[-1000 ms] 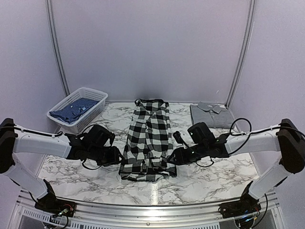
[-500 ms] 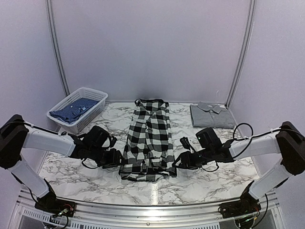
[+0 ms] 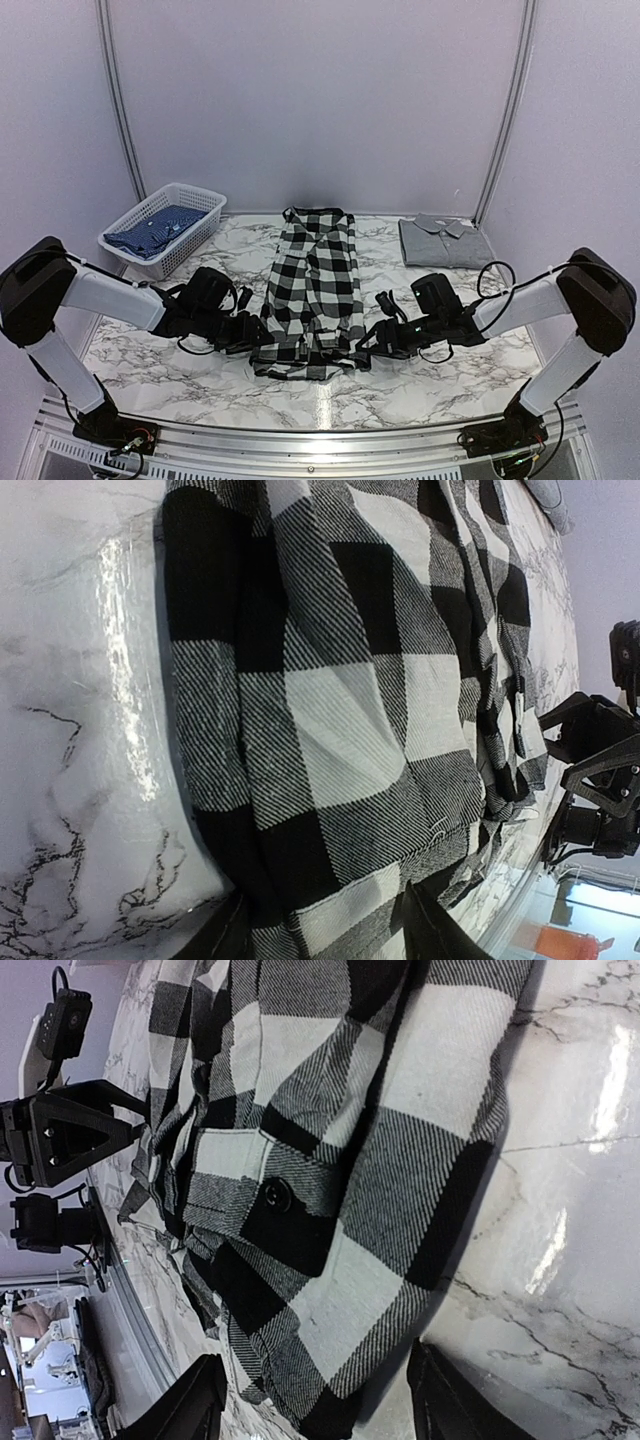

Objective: Fold and stack the long sleeve shirts
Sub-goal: Pick up the rectangle-folded shirt from the center of the board.

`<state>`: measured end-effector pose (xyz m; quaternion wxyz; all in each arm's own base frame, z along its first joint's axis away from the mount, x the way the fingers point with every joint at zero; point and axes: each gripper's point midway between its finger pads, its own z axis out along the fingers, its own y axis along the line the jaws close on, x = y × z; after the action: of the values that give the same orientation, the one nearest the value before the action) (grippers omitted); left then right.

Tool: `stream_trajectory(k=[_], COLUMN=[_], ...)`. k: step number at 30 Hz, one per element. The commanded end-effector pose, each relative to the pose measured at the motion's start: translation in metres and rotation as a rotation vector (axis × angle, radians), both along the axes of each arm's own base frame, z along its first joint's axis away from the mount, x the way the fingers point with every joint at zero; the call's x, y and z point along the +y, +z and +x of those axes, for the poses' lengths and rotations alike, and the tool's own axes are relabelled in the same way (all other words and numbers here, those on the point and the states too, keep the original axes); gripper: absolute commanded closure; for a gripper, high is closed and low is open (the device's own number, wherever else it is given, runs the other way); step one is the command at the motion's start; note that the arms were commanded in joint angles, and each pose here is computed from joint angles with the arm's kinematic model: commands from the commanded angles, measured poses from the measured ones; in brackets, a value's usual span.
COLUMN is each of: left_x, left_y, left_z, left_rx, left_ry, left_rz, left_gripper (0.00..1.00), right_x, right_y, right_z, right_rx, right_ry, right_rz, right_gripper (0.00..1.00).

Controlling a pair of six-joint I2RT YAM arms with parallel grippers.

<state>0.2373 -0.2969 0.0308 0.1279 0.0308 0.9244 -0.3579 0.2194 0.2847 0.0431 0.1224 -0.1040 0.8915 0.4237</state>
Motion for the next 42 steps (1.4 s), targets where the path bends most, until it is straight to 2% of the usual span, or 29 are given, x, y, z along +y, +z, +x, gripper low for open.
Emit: stream_trajectory(k=[1, 8, 12, 19, 23, 30, 36, 42], left_x=[0.015, 0.029, 0.043, 0.035, 0.026, 0.006, 0.000, -0.004], left_y=[-0.025, -0.031, -0.031, -0.033, -0.035, -0.031, -0.033, -0.032], left_z=[-0.024, -0.037, -0.039, -0.042, -0.045, -0.049, -0.052, -0.053], left_rx=[0.097, 0.136, 0.123, 0.141, 0.161, 0.185, 0.195, 0.194], left_ry=[-0.011, -0.025, -0.003, -0.029, -0.040, -0.032, -0.033, -0.037], left_rz=[0.067, 0.130, 0.187, 0.182, 0.170, 0.061, 0.045, 0.037], left_gripper=[0.49, 0.48, 0.44, 0.44, 0.49, 0.57, 0.65, 0.71], right_x=[0.003, 0.011, 0.012, 0.016, 0.016, 0.010, -0.008, 0.002], right_y=[-0.006, -0.015, -0.018, -0.024, -0.025, -0.024, -0.032, -0.030], right_z=[0.005, 0.007, 0.009, 0.010, 0.010, 0.000, 0.001, 0.010], right_rx=[0.027, 0.065, 0.071, 0.093, 0.097, 0.112, 0.127, 0.127], right_ry=[-0.008, -0.004, -0.006, -0.008, -0.013, -0.024, -0.085, -0.098], right_rz=[0.031, 0.057, 0.058, 0.072, 0.074, 0.081, 0.065, 0.082], right_gripper=[0.37, 0.38, 0.38, 0.40, 0.40, 0.44, 0.43, 0.43])
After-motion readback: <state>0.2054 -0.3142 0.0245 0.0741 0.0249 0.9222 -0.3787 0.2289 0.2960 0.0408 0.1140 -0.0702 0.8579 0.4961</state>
